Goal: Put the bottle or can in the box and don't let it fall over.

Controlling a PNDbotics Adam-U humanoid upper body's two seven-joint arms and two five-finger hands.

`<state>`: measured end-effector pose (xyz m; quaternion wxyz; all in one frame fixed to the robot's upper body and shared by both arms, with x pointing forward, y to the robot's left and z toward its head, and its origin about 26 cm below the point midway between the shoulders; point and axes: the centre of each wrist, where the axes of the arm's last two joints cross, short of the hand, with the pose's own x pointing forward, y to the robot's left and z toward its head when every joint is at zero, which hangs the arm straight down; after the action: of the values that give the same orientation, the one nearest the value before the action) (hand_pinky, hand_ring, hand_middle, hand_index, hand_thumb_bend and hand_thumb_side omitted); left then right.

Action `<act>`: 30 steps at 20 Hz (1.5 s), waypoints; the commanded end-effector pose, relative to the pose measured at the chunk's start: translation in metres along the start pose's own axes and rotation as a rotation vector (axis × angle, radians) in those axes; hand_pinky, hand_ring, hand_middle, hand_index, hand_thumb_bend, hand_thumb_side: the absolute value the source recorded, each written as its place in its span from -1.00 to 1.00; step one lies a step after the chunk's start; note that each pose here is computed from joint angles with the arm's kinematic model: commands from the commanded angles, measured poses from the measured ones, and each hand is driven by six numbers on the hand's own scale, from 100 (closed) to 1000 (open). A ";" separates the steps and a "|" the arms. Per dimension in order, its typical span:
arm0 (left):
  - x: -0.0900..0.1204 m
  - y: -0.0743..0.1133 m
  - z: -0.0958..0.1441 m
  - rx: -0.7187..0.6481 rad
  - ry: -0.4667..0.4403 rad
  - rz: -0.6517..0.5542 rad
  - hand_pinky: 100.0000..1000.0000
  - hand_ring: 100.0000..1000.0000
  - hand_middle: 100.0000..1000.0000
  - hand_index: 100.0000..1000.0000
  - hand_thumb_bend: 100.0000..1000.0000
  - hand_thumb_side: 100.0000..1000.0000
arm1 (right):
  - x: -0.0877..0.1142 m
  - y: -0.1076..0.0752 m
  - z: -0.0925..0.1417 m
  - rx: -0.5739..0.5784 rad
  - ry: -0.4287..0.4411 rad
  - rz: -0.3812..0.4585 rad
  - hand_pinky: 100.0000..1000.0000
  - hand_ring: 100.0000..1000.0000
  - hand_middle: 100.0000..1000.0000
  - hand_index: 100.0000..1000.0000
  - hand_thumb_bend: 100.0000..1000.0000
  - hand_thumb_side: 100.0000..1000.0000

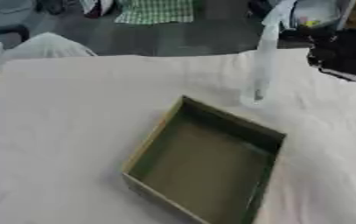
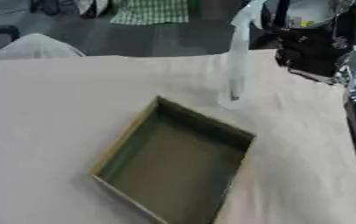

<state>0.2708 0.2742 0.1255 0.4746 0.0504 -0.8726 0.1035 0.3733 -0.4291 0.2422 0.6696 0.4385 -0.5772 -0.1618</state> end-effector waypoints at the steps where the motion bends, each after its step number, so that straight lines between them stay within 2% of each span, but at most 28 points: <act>1: 0.007 -0.002 -0.005 -0.019 -0.032 0.002 1.00 1.00 0.98 0.42 0.47 0.20 | 0.019 0.016 0.005 0.025 -0.027 0.049 -1.00 -1.00 -0.66 1.00 0.42 1.00; 10: 0.008 -0.006 -0.007 -0.026 -0.042 0.014 1.00 1.00 0.98 0.42 0.47 0.20 | 0.027 0.025 0.003 0.054 -0.027 0.065 -1.00 -1.00 -0.65 1.00 0.42 1.00; 19: 0.009 -0.008 -0.009 -0.028 -0.050 0.020 1.00 1.00 0.98 0.42 0.47 0.20 | 0.030 0.025 0.002 0.057 -0.031 0.072 -1.00 -1.00 -0.66 1.00 0.42 1.00; 25: 0.009 -0.008 -0.009 -0.031 -0.051 0.020 1.00 1.00 0.98 0.42 0.46 0.20 | 0.028 0.027 0.001 0.060 -0.029 0.072 -1.00 -1.00 -0.66 1.00 0.42 1.00; 30: 0.009 -0.007 -0.009 -0.032 -0.051 0.020 1.00 1.00 0.98 0.42 0.46 0.20 | 0.017 0.033 -0.003 0.068 0.010 0.081 -1.00 -1.00 -0.66 1.00 0.40 1.00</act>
<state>0.2751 0.2685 0.1312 0.4645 0.0374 -0.8790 0.1007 0.3756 -0.4238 0.2632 0.6660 0.4441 -0.5848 -0.1309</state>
